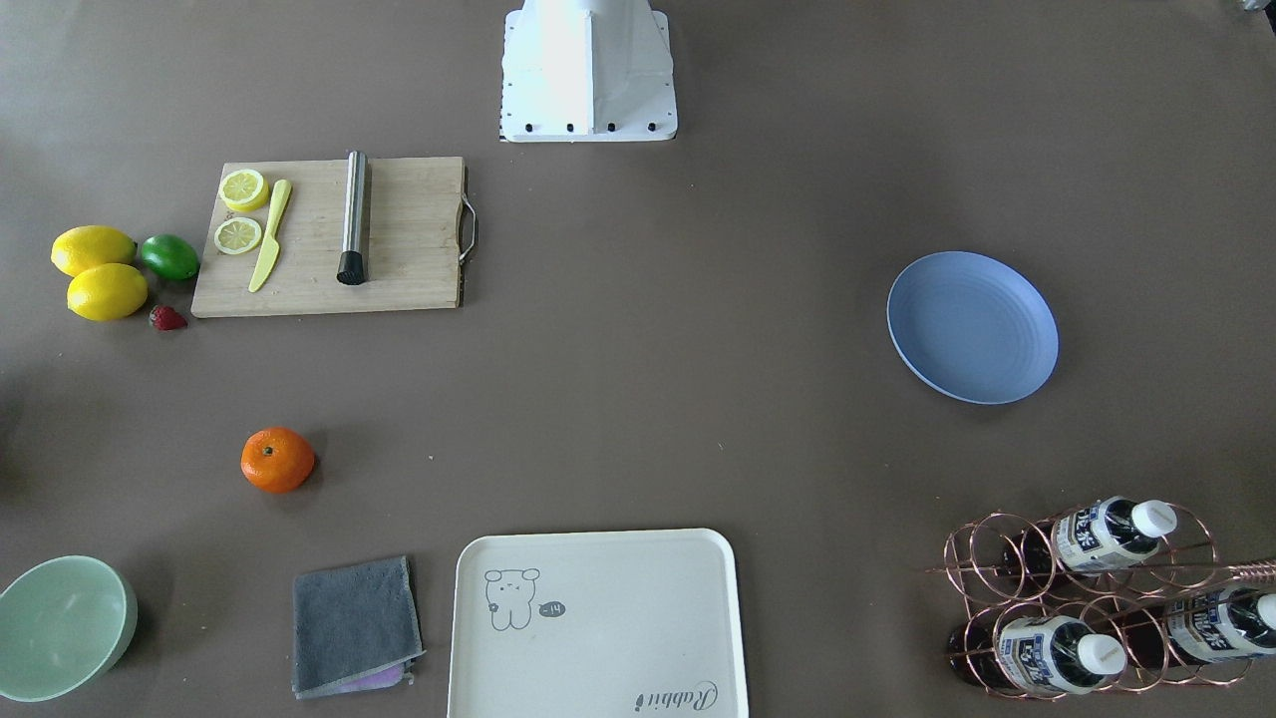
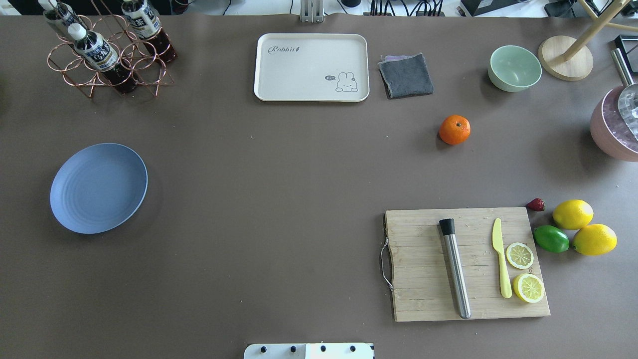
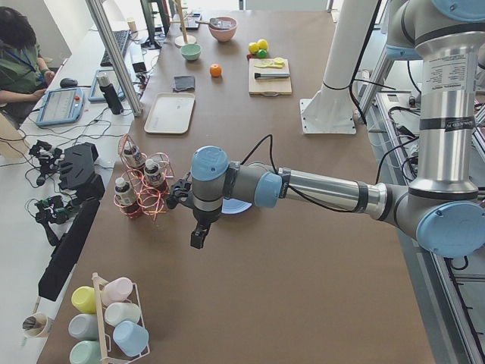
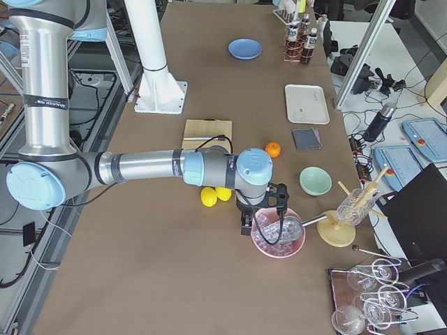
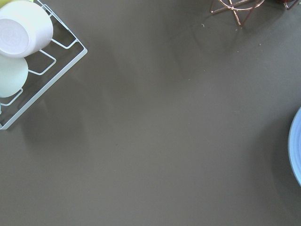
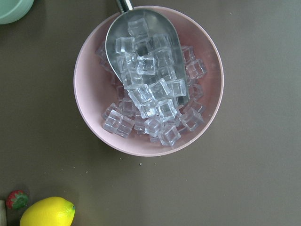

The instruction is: Pick orange to plate

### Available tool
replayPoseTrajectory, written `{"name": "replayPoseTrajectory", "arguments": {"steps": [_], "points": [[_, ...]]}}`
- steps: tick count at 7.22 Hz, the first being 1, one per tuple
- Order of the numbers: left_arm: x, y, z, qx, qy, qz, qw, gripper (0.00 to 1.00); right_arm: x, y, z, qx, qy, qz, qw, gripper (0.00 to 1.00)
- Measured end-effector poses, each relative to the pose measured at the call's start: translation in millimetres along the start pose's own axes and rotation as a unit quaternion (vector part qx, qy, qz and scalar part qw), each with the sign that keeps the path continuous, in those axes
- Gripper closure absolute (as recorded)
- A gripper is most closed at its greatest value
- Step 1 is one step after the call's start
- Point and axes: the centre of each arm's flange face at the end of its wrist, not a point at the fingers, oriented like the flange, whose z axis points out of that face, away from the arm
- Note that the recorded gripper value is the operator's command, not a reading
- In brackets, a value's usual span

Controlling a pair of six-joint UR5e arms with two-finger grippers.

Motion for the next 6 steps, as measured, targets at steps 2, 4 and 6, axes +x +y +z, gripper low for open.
{"name": "replayPoseTrajectory", "arguments": {"steps": [2, 4, 6], "points": [[2.9, -2.4, -4.1, 0.006, -0.001, 0.004, 1.0, 0.02, -4.2, -0.3, -3.9, 0.004, 0.0, -0.004, 1.0, 0.0], [6.1, -6.5, -8.7, 0.022, -0.002, 0.017, 0.9996, 0.02, -7.3, -3.2, -6.8, 0.009, -0.001, -0.009, 0.9999, 0.0], [6.0, -4.5, -8.0, 0.029, -0.002, 0.026, 0.9992, 0.02, -11.1, -7.8, -9.5, 0.014, 0.0, -0.015, 0.9998, 0.0]]}}
